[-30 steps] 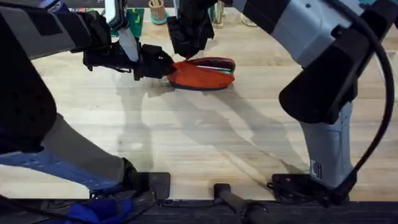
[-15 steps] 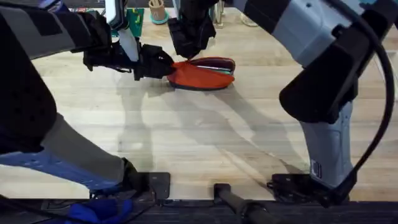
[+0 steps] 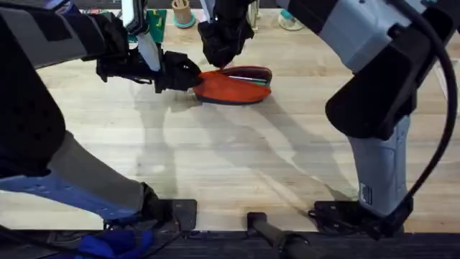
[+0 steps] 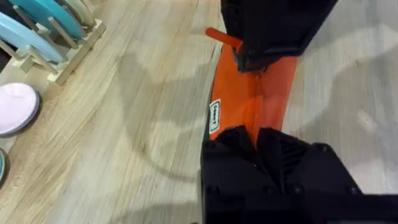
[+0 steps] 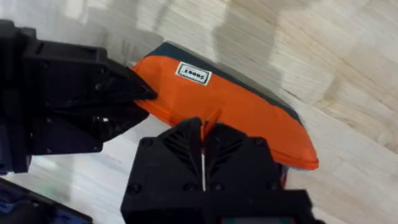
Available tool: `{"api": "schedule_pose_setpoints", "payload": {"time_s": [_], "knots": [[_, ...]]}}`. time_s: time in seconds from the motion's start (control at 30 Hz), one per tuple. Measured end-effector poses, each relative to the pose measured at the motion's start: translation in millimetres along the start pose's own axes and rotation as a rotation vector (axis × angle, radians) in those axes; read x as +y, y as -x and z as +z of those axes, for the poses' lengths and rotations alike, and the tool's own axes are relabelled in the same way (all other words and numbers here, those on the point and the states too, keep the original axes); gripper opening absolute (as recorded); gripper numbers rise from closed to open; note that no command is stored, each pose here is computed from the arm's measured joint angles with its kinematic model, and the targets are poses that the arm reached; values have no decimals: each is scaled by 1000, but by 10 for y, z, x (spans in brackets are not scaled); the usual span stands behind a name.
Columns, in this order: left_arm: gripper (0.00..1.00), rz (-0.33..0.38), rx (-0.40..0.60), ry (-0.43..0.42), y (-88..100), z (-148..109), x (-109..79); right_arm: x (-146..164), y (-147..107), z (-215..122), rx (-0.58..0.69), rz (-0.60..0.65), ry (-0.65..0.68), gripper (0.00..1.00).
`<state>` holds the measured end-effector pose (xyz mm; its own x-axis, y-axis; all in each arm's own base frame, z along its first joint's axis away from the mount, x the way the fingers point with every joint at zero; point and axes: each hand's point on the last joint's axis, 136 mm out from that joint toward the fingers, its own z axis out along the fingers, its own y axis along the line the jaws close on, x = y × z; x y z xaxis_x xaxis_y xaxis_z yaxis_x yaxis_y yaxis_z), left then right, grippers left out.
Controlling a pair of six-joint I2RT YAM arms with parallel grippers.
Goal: Unzip the bag, pick up the pens from the table one at a time and place them inside, then zip the bag closed.
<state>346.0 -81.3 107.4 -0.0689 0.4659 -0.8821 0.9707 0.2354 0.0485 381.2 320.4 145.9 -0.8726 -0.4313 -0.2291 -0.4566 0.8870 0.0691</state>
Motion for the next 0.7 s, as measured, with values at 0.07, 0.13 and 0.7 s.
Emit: {"api": "schedule_pose_setpoints", "payload": {"time_s": [0.07, 0.13, 0.7], "knots": [[42, 0, 0, 0, 0, 0, 0, 3, -8, 3, 3, -15, 2, 35], [42, 0, 0, 0, 0, 0, 0, -3, -27, 25, 12, -24, 0, 35], [42, 1, 0, -3, 4, 8, -5, -226, -107, 99, 69, -30, 42, 37]]}}
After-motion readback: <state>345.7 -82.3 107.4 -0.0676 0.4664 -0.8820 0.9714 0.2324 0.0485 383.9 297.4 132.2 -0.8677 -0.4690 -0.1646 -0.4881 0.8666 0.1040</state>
